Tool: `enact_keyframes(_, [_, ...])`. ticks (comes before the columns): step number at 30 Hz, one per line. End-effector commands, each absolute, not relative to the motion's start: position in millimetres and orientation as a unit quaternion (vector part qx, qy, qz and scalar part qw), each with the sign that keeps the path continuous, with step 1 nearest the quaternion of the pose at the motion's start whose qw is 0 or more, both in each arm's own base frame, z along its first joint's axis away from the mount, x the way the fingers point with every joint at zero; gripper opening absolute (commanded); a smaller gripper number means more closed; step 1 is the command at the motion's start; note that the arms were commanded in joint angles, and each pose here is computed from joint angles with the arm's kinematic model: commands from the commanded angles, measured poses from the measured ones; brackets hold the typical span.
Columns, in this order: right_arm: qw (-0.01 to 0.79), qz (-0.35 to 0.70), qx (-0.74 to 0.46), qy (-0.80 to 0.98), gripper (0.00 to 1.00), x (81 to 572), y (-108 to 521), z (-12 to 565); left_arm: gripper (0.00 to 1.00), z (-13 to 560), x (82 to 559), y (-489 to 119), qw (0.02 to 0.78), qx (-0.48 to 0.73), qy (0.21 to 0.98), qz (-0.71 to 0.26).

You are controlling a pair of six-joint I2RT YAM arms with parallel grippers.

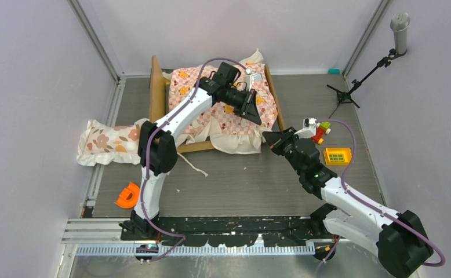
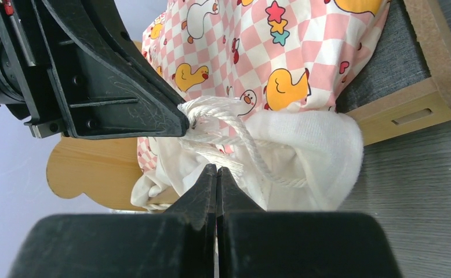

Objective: Set up the pet bed
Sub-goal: Tie the ropes to the bed frame.

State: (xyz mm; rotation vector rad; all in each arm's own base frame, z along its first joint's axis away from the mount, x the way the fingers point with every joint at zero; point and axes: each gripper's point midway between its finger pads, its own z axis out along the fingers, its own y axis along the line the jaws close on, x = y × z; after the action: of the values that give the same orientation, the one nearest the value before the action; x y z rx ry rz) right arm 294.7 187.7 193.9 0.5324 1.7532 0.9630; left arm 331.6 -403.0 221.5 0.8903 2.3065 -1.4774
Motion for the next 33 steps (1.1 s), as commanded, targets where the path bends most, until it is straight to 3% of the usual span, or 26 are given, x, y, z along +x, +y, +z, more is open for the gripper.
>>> enact_keyframes(1, [0.526,0.436,0.225,0.695,0.01,297.7,193.3,224.0,0.00,257.8,326.7,-401.8,0.157,0.323,0.765,-0.534])
enact_keyframes(20, [0.568,0.356,0.290,0.683,0.01,336.2,170.9,203.3,0.00,258.3,322.9,-401.7,0.150,0.324,0.762,-0.540])
enact_keyframes(33, [0.629,0.323,0.222,0.672,0.29,347.8,171.8,203.6,0.00,255.5,320.5,-401.9,0.142,0.319,0.761,-0.547])
